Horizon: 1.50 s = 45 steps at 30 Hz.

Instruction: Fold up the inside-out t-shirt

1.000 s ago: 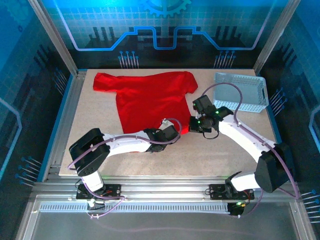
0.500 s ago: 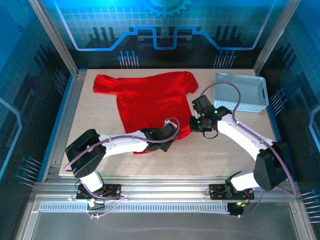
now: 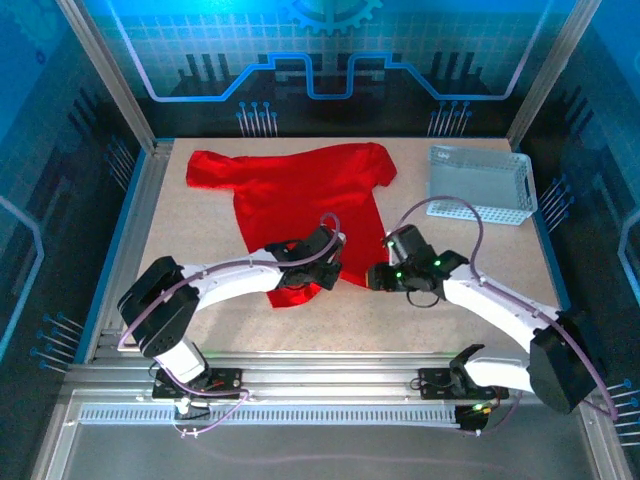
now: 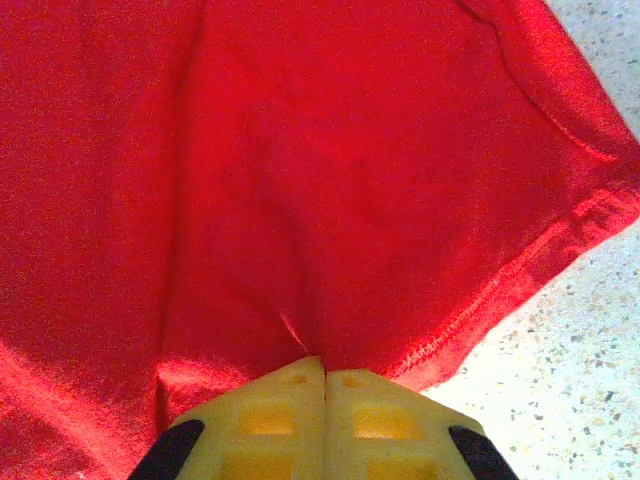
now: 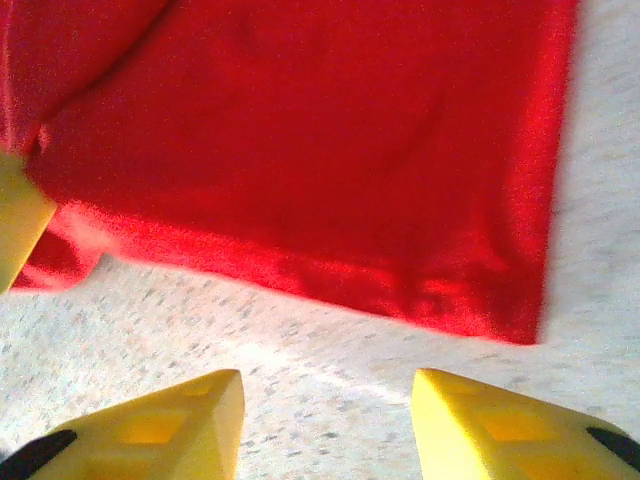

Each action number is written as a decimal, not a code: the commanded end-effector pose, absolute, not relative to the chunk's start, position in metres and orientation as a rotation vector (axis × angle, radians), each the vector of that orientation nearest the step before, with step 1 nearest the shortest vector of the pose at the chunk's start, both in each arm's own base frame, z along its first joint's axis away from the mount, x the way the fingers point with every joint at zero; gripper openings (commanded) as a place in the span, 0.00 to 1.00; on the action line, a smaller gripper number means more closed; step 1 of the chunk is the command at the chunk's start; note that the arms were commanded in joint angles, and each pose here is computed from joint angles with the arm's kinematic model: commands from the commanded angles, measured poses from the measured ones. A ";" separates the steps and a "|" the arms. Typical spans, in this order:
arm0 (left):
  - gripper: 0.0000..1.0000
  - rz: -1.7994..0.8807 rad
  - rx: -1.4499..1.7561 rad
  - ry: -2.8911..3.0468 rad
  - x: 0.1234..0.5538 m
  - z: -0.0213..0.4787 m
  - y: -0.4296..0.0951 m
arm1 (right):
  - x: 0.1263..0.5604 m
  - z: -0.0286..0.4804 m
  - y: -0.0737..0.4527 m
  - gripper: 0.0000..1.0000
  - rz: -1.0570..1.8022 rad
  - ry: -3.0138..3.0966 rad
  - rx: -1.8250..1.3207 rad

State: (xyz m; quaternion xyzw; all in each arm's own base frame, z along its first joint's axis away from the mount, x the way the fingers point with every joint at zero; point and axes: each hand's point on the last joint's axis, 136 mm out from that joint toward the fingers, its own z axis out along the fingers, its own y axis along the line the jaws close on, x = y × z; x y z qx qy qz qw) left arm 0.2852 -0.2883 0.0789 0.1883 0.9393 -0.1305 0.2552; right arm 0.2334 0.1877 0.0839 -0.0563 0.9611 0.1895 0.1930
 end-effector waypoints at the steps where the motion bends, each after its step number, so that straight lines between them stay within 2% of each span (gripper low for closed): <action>1: 0.00 -0.488 0.477 2.520 0.290 0.102 -0.301 | 0.245 0.091 0.220 0.61 0.541 2.550 -0.290; 4: 0.00 -0.498 0.473 2.519 0.291 0.103 -0.301 | 0.254 0.083 0.228 0.70 0.418 2.460 -0.388; 8: 0.00 -0.504 0.465 2.523 0.291 0.103 -0.299 | 0.265 0.072 0.234 0.76 0.311 2.359 -0.436; 16: 0.00 -0.530 0.443 2.518 0.291 0.106 -0.296 | 0.277 0.063 0.233 0.79 0.118 2.297 -0.450; 18: 0.00 -0.535 0.444 2.519 0.291 0.106 -0.296 | 0.281 0.066 0.227 0.74 0.068 2.287 -0.423; 23: 0.00 -0.511 0.453 2.521 0.292 0.104 -0.292 | 0.284 0.075 0.223 0.50 0.078 2.268 -0.406; 34: 0.00 -0.502 0.471 2.537 0.289 0.096 -0.290 | 0.283 0.088 0.226 0.14 0.205 2.296 -0.434; 39: 0.00 -0.491 0.476 2.536 0.289 0.095 -0.288 | 0.285 0.091 0.232 0.11 0.231 2.296 -0.454; 41: 0.00 -0.490 0.477 2.538 0.288 0.094 -0.288 | 0.286 0.092 0.231 0.06 0.231 2.302 -0.453; 43: 0.04 -0.493 0.483 2.536 0.287 0.094 -0.288 | 0.286 0.093 0.230 0.00 0.228 2.306 -0.450; 45: 0.14 -0.497 0.486 2.531 0.287 0.095 -0.287 | 0.287 0.098 0.229 0.00 0.232 2.300 -0.442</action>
